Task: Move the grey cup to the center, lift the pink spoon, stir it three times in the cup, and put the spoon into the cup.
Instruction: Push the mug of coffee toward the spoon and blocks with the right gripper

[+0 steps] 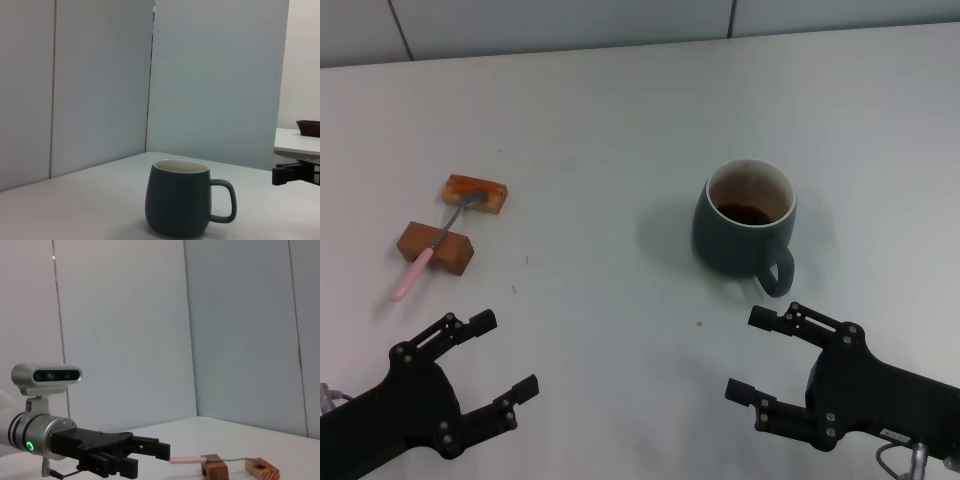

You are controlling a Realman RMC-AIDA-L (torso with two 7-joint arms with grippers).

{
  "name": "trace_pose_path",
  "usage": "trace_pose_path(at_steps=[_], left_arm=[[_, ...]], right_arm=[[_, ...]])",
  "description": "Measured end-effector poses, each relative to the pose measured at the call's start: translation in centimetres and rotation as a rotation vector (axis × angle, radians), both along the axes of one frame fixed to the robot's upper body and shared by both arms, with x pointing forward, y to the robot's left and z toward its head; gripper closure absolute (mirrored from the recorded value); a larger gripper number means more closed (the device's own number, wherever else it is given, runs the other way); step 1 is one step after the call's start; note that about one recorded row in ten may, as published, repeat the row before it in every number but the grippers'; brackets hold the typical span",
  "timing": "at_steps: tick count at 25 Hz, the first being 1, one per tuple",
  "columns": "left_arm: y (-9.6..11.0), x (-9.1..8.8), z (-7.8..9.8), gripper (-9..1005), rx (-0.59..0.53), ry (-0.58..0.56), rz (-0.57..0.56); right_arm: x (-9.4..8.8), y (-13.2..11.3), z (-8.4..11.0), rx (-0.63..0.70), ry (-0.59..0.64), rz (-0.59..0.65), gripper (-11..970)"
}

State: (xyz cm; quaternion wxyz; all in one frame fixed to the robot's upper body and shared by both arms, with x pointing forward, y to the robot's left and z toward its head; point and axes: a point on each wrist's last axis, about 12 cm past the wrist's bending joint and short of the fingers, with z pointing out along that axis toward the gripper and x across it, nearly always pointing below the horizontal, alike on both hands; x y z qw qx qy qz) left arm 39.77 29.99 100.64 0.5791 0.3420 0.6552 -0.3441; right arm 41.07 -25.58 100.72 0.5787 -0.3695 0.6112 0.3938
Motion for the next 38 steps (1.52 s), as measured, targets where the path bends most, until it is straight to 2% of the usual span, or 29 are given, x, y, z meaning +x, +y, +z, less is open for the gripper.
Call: trace_pose_path(at_steps=[9, 12, 13, 14, 16, 17, 18, 19, 20, 22, 23, 24, 27, 33, 38], left_arm=[[0.0, -0.1, 0.0, 150, -0.002, 0.002, 0.002], [0.0, -0.1, 0.0, 150, -0.002, 0.002, 0.003], [0.0, -0.1, 0.0, 150, -0.002, 0.001, 0.004], [0.0, -0.1, 0.0, 150, -0.002, 0.001, 0.004], [0.0, -0.1, 0.0, 150, -0.002, 0.001, 0.005], [0.0, -0.1, 0.0, 150, -0.002, 0.001, 0.005], [0.1, -0.1, 0.0, 150, -0.001, 0.001, 0.006], [0.1, -0.1, 0.0, 149, -0.001, 0.001, 0.006], [0.1, -0.1, 0.0, 149, -0.001, 0.001, 0.006], [0.1, -0.1, 0.0, 149, -0.001, 0.001, 0.006], [0.1, -0.1, 0.0, 149, -0.002, 0.001, 0.005], [0.1, -0.1, 0.0, 149, -0.002, 0.001, 0.006], [0.0, 0.0, 0.0, 149, -0.003, 0.001, 0.005], [0.0, -0.1, 0.0, 149, -0.003, 0.001, 0.005], [0.0, 0.0, 0.0, 149, -0.004, 0.0, 0.005]], right_arm=[[-0.1, 0.0, 0.1, 0.011, -0.005, 0.0, 198], [0.0, -0.6, 0.8, 0.063, -0.042, -0.064, 203], [0.0, -1.6, 1.4, 0.108, -0.079, -0.146, 204], [0.0, -1.6, 1.4, 0.108, -0.079, -0.146, 206], [-0.2, -3.1, 2.0, 0.162, -0.128, -0.284, 209], [-0.4, -4.0, 2.2, 0.185, -0.152, -0.374, 252], [-0.5, -5.5, 2.1, 0.214, -0.17, -0.558, 296], [-0.4, -6.0, 2.0, 0.219, -0.168, -0.616, 339], [-0.4, -6.0, 2.0, 0.219, -0.168, -0.616, 383], [0.2, -6.9, 1.6, 0.206, -0.146, -0.727, 466], [1.5, -7.3, 1.0, 0.148, -0.111, -0.793, 506], [1.5, -7.3, 1.0, 0.148, -0.111, -0.793, 546], [3.6, -6.6, 0.0, 0.033, -0.077, -0.811, 666], [6.6, -3.6, -0.7, -0.099, -0.08, -0.73, 793], [8.0, -2.1, -1.1, -0.154, -0.049, -0.672, 898]])
